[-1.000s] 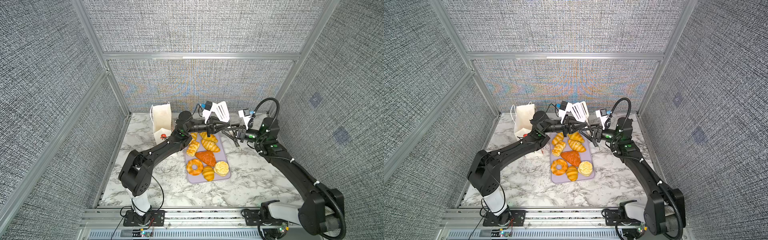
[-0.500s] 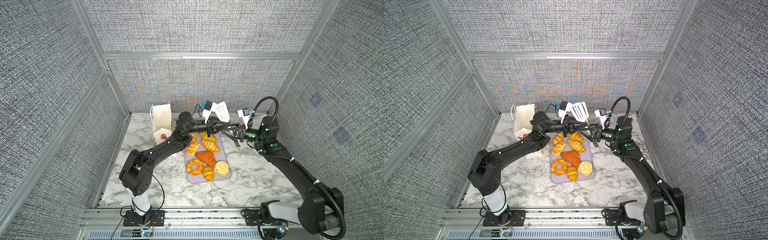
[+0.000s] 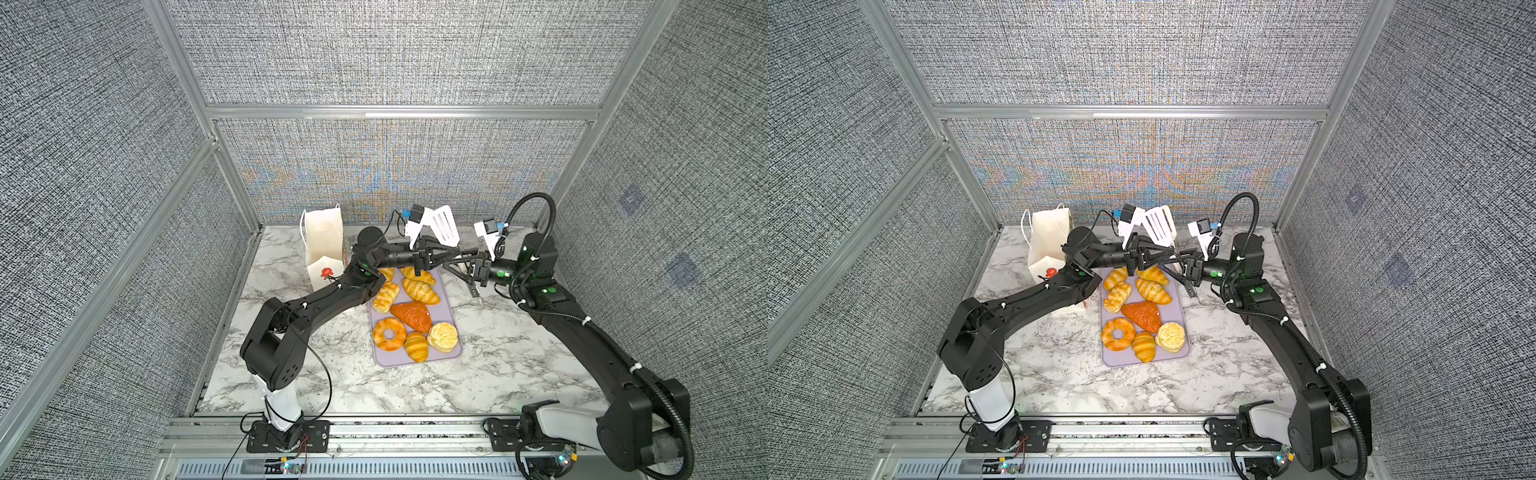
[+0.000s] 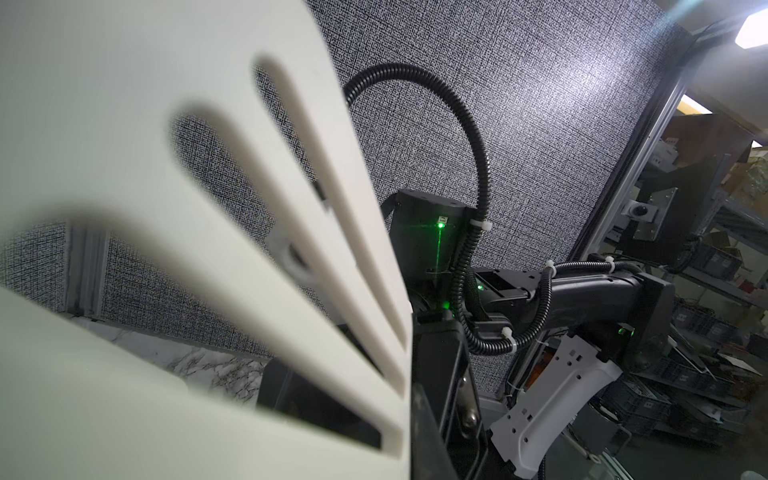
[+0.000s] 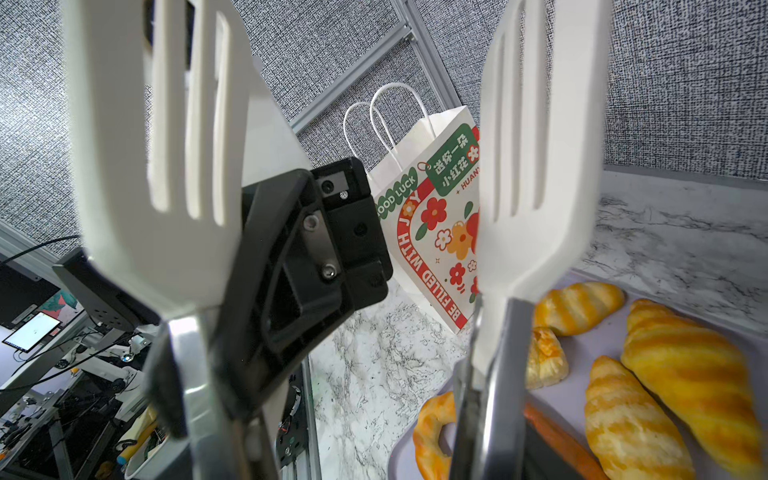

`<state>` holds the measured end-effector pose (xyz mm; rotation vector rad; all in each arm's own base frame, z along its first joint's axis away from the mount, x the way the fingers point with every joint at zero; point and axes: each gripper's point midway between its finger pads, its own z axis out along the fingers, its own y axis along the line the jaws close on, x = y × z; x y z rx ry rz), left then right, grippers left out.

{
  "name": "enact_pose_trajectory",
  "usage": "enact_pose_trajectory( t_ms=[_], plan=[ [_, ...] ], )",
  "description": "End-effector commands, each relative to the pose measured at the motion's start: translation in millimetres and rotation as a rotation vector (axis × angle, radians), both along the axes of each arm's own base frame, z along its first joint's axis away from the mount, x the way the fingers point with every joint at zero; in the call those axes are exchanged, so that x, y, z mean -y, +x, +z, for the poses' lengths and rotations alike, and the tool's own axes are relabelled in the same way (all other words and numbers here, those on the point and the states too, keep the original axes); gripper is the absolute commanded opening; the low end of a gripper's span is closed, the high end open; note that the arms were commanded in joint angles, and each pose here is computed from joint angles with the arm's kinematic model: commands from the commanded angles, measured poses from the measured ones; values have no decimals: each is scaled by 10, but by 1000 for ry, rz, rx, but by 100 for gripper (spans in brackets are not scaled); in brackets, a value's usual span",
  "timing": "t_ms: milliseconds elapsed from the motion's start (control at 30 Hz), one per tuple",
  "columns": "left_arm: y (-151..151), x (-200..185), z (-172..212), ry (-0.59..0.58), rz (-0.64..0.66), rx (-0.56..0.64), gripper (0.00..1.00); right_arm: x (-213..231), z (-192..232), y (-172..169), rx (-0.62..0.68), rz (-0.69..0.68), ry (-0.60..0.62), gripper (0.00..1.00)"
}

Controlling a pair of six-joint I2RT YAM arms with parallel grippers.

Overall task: Place the fake bread into the paper bag
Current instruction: 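Grip the tong arms near the spatula ends with the right gripper, then release the tongs with the left gripper while the right carries them over the tray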

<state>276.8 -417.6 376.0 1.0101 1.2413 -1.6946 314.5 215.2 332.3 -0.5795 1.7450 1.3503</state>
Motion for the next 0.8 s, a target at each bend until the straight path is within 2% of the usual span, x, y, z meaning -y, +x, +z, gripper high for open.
enact_pose_trajectory(
  t_ms=[0, 167, 467, 767],
  plan=[
    [-94, -21, 68, -32, -30, 50, 13, 29, 19, 47, 12, -40, -15, 69],
    [-72, -63, 73, -36, -14, 47, 24, 61, -25, 49, 1, -55, -32, 68],
    [1, -158, 5, -28, 34, 20, 56, 171, -84, 62, -12, -100, -61, 69],
    [68, -260, -149, 18, 114, -8, 68, 346, -383, 91, -66, -199, -222, 69]
  ],
)
